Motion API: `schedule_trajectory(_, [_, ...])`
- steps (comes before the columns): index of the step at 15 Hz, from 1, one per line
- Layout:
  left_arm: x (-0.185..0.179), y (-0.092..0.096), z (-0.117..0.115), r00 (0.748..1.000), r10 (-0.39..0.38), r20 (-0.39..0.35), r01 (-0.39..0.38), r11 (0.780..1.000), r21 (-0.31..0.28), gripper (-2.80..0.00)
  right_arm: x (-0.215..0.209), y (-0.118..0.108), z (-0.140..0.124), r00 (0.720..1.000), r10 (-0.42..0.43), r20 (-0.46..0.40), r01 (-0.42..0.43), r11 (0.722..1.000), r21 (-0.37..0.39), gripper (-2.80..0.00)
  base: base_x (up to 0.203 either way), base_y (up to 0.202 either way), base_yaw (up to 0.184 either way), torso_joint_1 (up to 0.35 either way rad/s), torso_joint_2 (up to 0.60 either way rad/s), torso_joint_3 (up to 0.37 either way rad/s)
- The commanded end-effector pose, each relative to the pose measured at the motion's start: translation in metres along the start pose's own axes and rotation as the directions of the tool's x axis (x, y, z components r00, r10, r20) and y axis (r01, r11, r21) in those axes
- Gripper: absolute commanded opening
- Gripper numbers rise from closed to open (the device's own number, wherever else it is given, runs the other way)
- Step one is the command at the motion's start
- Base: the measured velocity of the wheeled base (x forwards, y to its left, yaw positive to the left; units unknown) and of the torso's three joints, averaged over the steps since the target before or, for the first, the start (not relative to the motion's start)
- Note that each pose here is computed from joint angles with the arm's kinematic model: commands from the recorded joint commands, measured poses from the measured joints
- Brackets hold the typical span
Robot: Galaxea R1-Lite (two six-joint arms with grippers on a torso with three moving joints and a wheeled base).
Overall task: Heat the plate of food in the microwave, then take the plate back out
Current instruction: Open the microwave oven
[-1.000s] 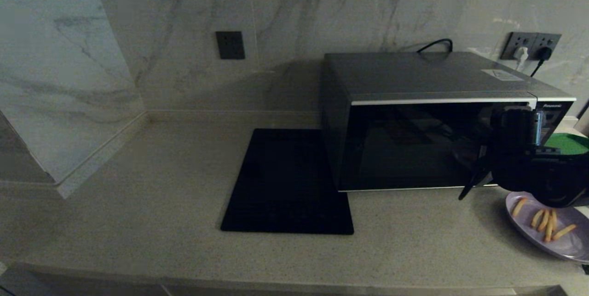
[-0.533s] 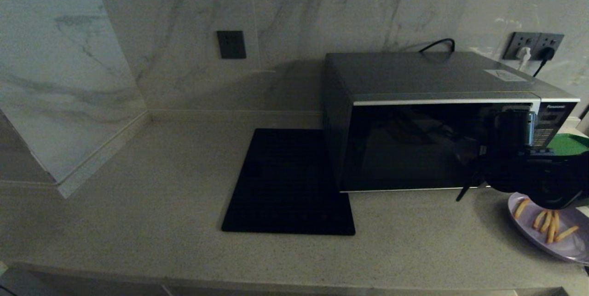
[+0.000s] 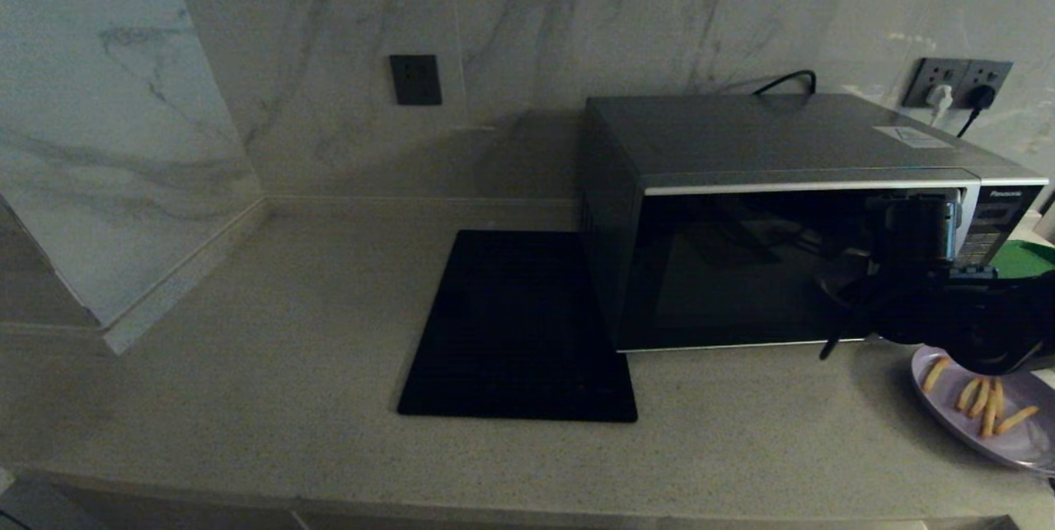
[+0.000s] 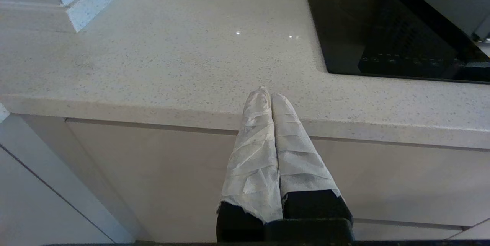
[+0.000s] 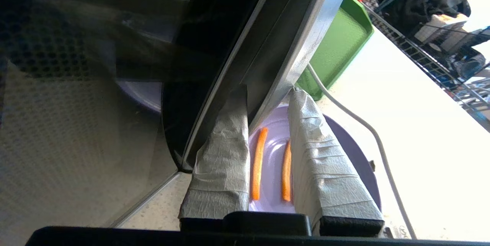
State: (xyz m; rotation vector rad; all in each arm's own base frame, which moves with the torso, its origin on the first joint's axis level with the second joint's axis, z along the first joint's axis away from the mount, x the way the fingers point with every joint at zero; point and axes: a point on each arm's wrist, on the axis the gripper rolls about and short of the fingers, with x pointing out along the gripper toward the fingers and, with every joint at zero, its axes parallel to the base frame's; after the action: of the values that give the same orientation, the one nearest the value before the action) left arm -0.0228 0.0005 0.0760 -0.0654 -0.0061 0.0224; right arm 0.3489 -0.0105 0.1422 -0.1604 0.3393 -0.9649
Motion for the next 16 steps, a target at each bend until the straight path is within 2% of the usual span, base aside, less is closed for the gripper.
schedule_trajectory(1, [0.0,0.0,0.0,1.0,0.0,0.002,0.0,1.0,-0.001,-2.8,0.0,-0.001,0.0,1.0,-0.017,0.002,0.017,1.0,0.004,-2.8,0.0,0.0,0.0,0.0,0.0,0.0])
schedule_trajectory(6, [0.0,0.0,0.0,1.0,0.0,0.003,0.0,1.0,-0.001,-2.8,0.0,-0.001,-0.005,0.998,-0.063,-0.006,0.063,0.998,-0.007,-2.8,0.0,0.0,0.0,-0.005,0.0,0.002])
schedule_trajectory(9, [0.0,0.0,0.0,1.0,0.0,0.002,0.0,1.0,-0.001,-2.8,-0.002,-0.005,-0.008,0.998,-0.063,-0.01,0.063,0.998,-0.007,-2.8,0.0,0.0,0.0,0.0,0.0,0.0])
schedule_trajectory(10, [0.0,0.0,0.0,1.0,0.0,0.002,0.0,1.0,-0.001,-2.8,-0.006,-0.008,-0.009,0.999,-0.044,-0.012,0.044,0.999,0.002,-2.8,0.0,0.0,0.0,0.0,0.0,0.0])
schedule_trajectory(12, [0.0,0.0,0.0,1.0,0.0,0.002,0.0,1.0,-0.001,-2.8,-0.017,-0.015,-0.014,0.996,0.085,-0.024,-0.085,0.996,0.003,-2.8,0.0,0.0,0.0,0.0,0.0,0.0])
schedule_trajectory(16, [0.0,0.0,0.0,1.0,0.0,0.002,0.0,1.0,-0.001,-2.8,-0.032,-0.037,-0.017,0.994,0.112,-0.011,-0.112,0.993,0.031,-2.8,0.0,0.0,0.0,0.0,0.0,0.0])
